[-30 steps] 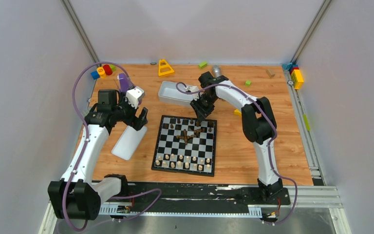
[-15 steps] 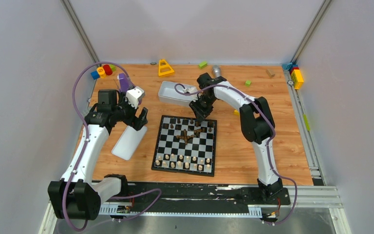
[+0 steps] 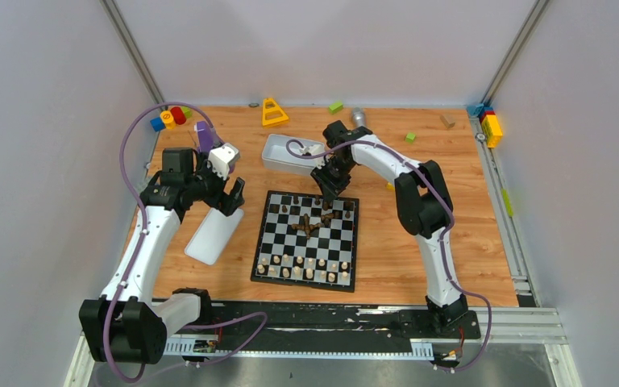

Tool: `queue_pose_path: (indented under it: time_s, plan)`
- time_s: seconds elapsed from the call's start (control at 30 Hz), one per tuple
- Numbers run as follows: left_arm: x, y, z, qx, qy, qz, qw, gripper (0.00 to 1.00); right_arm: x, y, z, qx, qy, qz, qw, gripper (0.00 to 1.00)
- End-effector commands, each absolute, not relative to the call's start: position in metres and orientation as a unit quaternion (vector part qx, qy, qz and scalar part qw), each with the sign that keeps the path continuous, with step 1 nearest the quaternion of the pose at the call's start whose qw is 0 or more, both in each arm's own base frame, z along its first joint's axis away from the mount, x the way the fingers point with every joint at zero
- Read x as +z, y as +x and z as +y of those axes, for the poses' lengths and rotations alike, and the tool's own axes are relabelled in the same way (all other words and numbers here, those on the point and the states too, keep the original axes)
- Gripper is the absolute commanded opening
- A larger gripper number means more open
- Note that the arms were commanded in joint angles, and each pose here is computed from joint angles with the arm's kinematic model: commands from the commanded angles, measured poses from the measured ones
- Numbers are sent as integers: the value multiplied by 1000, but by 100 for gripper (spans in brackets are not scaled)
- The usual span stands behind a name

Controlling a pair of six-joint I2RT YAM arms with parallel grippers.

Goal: Set up the chess pieces on the board
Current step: Pick up the chess piece from the chessboard.

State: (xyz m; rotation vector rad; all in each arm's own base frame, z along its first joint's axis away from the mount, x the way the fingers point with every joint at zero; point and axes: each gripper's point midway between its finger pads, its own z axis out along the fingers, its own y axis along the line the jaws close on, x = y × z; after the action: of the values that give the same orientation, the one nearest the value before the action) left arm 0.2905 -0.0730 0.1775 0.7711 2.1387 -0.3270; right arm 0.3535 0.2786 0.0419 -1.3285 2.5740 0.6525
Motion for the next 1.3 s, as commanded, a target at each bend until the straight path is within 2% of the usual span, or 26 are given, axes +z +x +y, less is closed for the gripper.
queue_pose_path:
  time_s: [0.0,0.43,0.7,0.87,1.27]
  plan:
    - [190,292,-72,-126,309,840,428,100,36,357,280,206,-462,858,93,32]
    - [192,293,-73,-126,312,838,430,100,31,360,274,170,-474,858,100,22]
    - [194,297,-78,-141,320,834,427,100,53,367,274,167,-475,855,129,7]
    - [205,299,-94,-184,332,816,436,96,81,374,273,191,-463,851,158,0]
    - [234,310,-133,-289,363,748,475,88,159,358,305,351,-491,749,273,0]
